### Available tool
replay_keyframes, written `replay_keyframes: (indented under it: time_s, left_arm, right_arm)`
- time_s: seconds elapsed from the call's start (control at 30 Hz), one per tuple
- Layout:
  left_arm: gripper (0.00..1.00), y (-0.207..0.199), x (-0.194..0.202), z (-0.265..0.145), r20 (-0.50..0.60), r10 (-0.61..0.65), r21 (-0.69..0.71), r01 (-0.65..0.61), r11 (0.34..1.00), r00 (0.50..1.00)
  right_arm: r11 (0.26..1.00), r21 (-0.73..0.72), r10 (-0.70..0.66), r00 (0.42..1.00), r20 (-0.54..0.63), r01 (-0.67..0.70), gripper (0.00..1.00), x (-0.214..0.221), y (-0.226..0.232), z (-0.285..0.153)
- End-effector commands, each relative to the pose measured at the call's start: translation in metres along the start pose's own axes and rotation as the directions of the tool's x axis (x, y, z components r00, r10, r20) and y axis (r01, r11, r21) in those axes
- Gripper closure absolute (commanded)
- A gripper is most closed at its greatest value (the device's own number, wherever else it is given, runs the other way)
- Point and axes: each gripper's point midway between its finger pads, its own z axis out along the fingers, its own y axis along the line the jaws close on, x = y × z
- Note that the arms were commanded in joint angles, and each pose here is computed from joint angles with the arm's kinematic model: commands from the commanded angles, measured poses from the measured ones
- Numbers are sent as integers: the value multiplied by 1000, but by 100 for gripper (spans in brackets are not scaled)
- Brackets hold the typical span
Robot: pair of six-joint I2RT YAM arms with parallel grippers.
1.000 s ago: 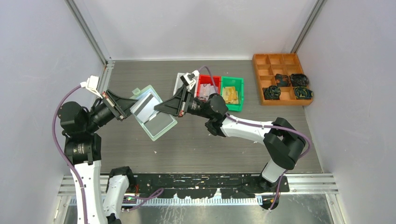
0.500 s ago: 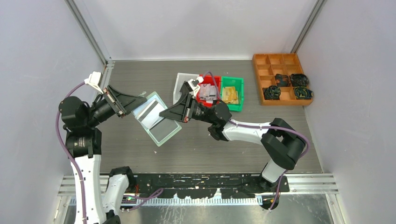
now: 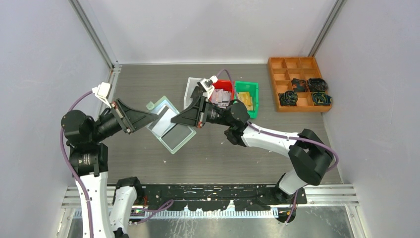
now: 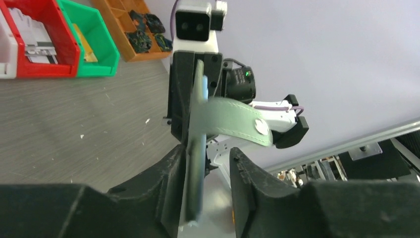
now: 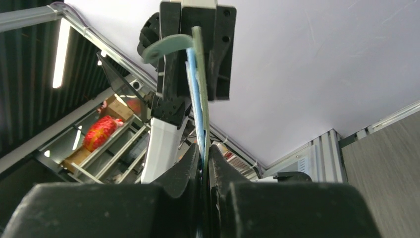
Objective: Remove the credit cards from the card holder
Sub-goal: Remove the credit card from the card holder.
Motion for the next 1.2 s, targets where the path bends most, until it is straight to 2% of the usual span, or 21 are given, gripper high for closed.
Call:
replay_keyframes:
  time_s: [0.0,0.1,0.17,0.33,0.43,0.5,0.6,0.77,0.83,0.9,0.97,1.03,1.1,1.17]
  left_arm:
    - [57,0,19,-7,-62,134,11,-134,991,989]
    - [55,15,22,-7,-77,159,-30,-162,986,984]
    - [58,19,22,-6,-88,152,-32,-155,987,984]
    - [74,14,16,-4,-88,152,-3,-153,988,984]
    - [79,11,14,-2,-91,138,12,-138,990,986]
    - [79,14,14,-2,-91,128,9,-128,992,988]
    - [70,20,20,-2,-102,102,12,-101,995,990]
    - [64,21,29,-4,-135,81,40,-76,996,988]
    - [67,20,29,-4,-144,86,51,-80,995,986]
    - [78,19,27,-3,-145,94,55,-87,995,985]
    - [88,21,24,-2,-137,98,47,-92,995,986]
    - [96,26,20,0,-120,107,26,-105,994,987]
    - [100,35,17,1,-103,121,-13,-123,992,987]
    - [100,46,12,2,-83,135,-72,-141,987,987]
  right_arm:
    - [989,-30,-148,989,-7,148,98,-21,37,10]
    - [989,-23,-149,988,-35,148,99,-19,38,12]
    - [988,-25,-152,987,-52,151,98,-17,40,12]
    - [987,-24,-158,981,-111,156,98,-11,40,14]
    - [988,-33,-157,977,-141,154,95,-9,40,17]
    - [987,-40,-157,976,-149,153,95,-9,41,18]
    - [987,-42,-157,976,-154,152,94,-9,40,20]
    - [986,-40,-164,973,-163,160,95,-10,41,21]
    - [986,-38,-164,972,-170,160,95,-10,39,22]
    - [987,-35,-161,971,-175,157,94,-10,39,23]
    - [988,-21,-154,971,-183,153,88,-9,36,23]
    - [989,17,-138,973,-186,144,76,-11,28,23]
    - [988,68,-129,977,-171,142,53,-21,22,18]
    - [979,126,-142,982,-123,158,44,-40,17,8]
